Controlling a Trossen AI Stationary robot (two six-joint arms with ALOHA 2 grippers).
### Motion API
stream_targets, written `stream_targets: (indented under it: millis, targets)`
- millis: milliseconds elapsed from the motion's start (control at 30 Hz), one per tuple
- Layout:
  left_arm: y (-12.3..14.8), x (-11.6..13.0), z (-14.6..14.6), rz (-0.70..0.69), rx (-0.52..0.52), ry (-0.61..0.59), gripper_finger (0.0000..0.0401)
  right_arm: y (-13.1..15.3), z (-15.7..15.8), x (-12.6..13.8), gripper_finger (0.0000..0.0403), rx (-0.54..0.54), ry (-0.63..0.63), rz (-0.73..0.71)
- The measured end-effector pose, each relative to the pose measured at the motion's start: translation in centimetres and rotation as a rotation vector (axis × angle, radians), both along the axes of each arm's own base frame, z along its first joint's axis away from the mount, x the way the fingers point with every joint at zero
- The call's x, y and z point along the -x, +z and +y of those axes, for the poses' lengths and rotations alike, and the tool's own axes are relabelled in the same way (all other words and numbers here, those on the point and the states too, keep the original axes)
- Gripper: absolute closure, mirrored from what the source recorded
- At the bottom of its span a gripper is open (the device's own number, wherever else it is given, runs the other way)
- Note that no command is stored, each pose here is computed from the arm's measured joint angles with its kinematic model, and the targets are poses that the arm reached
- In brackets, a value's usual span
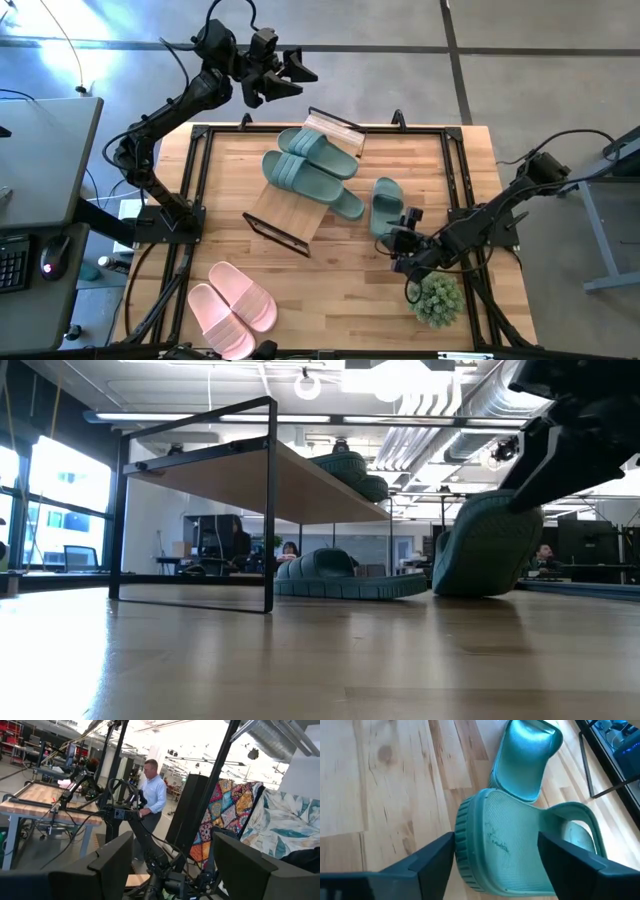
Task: Pick and place slides into the shelf
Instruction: Put the green slide under the shelf
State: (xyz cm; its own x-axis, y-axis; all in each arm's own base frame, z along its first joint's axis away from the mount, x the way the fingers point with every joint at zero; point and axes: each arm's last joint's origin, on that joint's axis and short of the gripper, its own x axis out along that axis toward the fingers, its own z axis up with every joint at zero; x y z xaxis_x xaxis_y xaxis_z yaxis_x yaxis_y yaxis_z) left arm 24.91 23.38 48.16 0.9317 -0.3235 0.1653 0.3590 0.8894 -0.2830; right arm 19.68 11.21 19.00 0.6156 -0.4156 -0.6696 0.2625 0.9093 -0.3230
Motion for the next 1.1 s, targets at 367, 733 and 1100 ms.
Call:
stream_targets:
  millis: [367, 733, 1100]
  targets:
    - [0.0, 0.0, 0.0, 0.001, -0.001, -0.002, 0.0148, -0.4, 0.2, 0.5, 0.0136, -0.215, -0.055, 0.072]
    - [-0.1, 0.0, -0.1, 0.002, -0.045, -0.037, 0.0148, 7.9, 0.6, -0.9, 0.0156, -0.628, -0.214, -0.234]
    - [-0.2, 0.1, -0.3, 0.019, -0.082, -0.112, 0.0148, 9.5, -0.8, -5.5, 0.0390, -0.898, -0.320, -0.240]
